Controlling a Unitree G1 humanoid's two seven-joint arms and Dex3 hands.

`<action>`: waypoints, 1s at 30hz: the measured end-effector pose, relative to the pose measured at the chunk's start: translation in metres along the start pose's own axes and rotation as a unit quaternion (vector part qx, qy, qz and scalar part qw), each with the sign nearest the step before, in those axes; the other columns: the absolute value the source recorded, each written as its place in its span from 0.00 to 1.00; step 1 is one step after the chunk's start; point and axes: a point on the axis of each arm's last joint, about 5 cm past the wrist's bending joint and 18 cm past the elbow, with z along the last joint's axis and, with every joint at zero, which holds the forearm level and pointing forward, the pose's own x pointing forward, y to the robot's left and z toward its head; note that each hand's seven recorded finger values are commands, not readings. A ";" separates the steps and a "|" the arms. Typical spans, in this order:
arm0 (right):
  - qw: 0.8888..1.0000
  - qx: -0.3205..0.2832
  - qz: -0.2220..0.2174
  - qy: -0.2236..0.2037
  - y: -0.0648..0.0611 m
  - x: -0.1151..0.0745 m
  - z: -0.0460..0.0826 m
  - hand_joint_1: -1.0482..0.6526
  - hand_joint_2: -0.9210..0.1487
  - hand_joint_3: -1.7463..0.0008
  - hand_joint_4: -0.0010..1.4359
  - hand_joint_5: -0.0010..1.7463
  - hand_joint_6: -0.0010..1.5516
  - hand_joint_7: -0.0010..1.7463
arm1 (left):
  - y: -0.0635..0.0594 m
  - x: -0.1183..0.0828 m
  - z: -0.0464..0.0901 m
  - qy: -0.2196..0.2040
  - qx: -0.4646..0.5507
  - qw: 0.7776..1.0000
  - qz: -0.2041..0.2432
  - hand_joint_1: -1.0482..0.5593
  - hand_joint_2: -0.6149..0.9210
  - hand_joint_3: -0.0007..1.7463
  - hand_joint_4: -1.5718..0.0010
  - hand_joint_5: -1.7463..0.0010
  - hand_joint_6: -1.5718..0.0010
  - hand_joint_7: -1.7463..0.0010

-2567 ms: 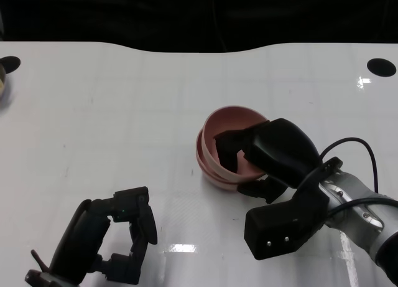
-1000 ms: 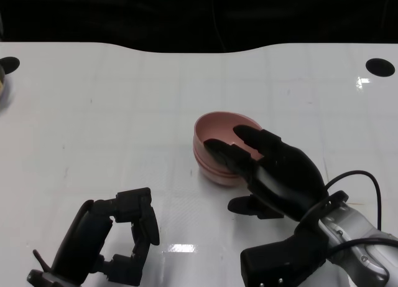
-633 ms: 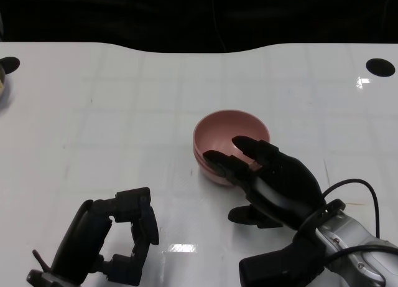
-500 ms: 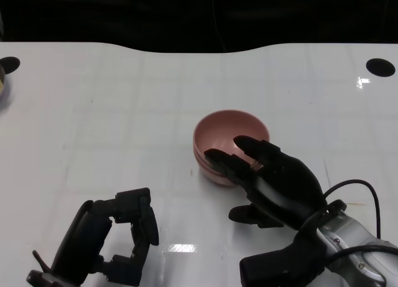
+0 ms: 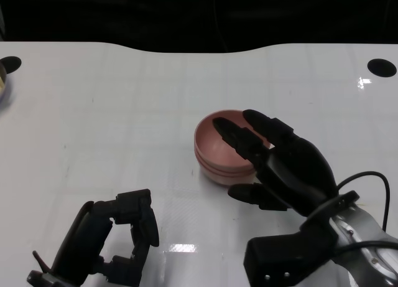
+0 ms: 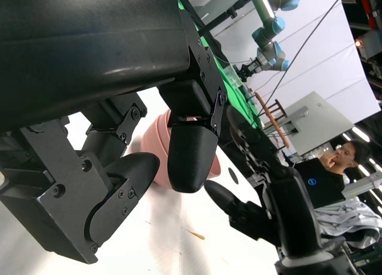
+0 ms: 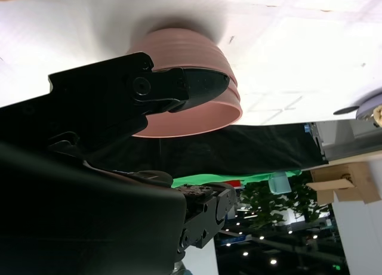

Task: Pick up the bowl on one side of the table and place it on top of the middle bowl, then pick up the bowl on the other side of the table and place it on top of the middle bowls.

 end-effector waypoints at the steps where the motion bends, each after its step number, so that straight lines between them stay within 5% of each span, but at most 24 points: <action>1: 1.000 0.012 -0.013 -0.009 0.000 -0.005 -0.002 0.33 0.00 0.94 0.16 0.23 0.22 0.07 | 0.000 0.000 0.000 0.000 0.000 1.000 0.000 0.64 0.54 0.95 0.38 0.00 0.44 0.09; 4: 0.997 0.050 -0.057 -0.033 -0.002 -0.018 -0.009 0.41 0.02 0.99 0.18 0.48 0.35 0.13 | 0.000 0.000 0.000 -0.001 0.001 1.000 0.000 0.64 0.54 0.95 0.38 0.00 0.44 0.09; 15: 0.969 0.214 -0.127 -0.007 -0.009 -0.062 -0.015 0.60 0.01 0.97 0.50 0.72 0.56 0.41 | 0.001 0.002 0.000 -0.004 0.000 1.000 0.001 0.66 0.54 0.94 0.37 0.00 0.44 0.08; 19: 0.961 0.237 -0.140 -0.011 -0.017 -0.071 -0.015 0.63 0.54 0.34 0.60 0.75 0.60 0.54 | 0.001 0.002 0.000 -0.004 0.000 1.000 0.001 0.66 0.54 0.94 0.37 0.00 0.44 0.09; 30: 0.944 0.290 -0.154 0.022 -0.019 -0.098 -0.006 0.71 0.73 0.01 0.65 0.91 0.62 0.72 | 0.004 0.004 -0.002 -0.005 0.005 1.000 0.002 0.64 0.54 0.96 0.38 0.00 0.44 0.09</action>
